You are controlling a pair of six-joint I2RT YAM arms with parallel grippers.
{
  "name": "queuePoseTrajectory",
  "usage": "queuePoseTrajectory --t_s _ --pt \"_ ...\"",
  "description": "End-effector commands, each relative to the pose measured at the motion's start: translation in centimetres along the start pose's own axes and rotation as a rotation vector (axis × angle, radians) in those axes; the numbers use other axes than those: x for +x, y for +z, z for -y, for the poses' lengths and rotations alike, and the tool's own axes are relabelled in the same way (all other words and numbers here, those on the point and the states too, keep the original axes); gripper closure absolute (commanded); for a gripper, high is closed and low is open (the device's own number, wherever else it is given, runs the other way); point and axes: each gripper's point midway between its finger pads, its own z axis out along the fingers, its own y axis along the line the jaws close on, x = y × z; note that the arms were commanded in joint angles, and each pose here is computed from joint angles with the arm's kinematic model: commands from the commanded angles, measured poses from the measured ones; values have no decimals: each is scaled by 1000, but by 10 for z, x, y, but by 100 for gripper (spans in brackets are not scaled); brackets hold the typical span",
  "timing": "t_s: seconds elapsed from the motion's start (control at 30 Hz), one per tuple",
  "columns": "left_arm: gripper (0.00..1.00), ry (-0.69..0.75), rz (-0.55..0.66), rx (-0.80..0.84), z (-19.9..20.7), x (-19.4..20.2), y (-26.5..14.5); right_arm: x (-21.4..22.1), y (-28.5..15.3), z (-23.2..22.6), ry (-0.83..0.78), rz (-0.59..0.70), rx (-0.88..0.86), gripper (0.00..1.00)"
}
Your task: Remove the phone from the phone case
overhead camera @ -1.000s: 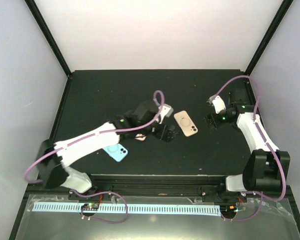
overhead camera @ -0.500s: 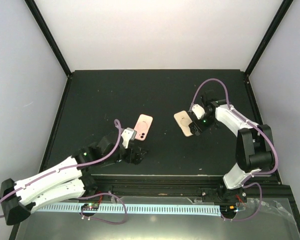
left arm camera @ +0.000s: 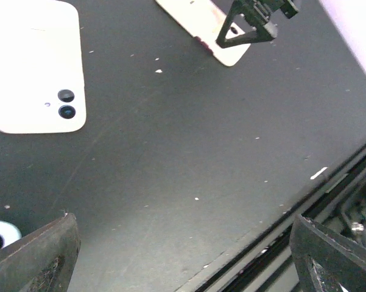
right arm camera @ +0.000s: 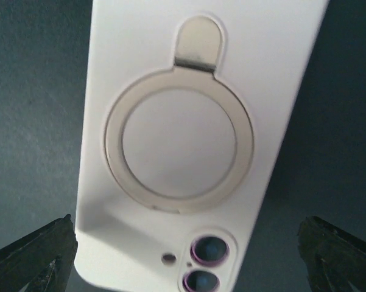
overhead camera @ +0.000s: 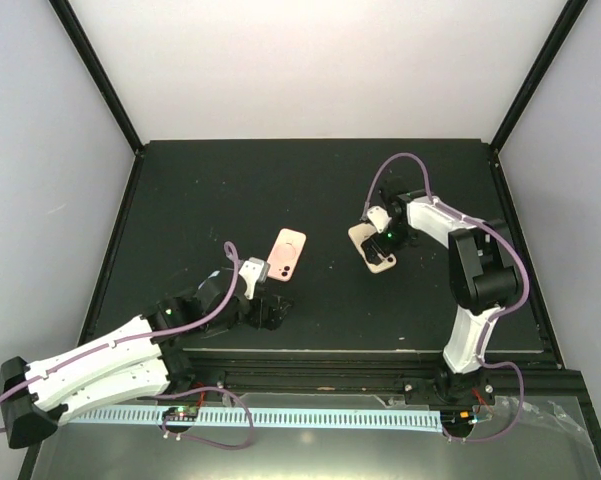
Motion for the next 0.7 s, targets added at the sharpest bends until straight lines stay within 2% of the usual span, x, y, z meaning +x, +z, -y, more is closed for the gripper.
queuePoseTrajectory --t_s 0.0,0.2,0.37,0.5,0.6,0.67 --pt "4 34 15 -75 -7 -9 -5 -21 5 0 25 26 58 0" --pt "3 61 2 -91 -8 -8 -1 -18 20 -5 15 -12 105 2" --pt "3 81 -11 -116 -10 -9 6 -10 30 -6 24 -62 92 15" --pt "2 124 -10 -129 -8 -15 12 0 30 -10 14 -75 79 17" --pt "2 169 -14 -142 -5 -21 16 9 32 -13 -6 -88 75 22" --pt "2 189 -6 -135 -1 -26 18 17 35 -12 -17 -104 85 21"
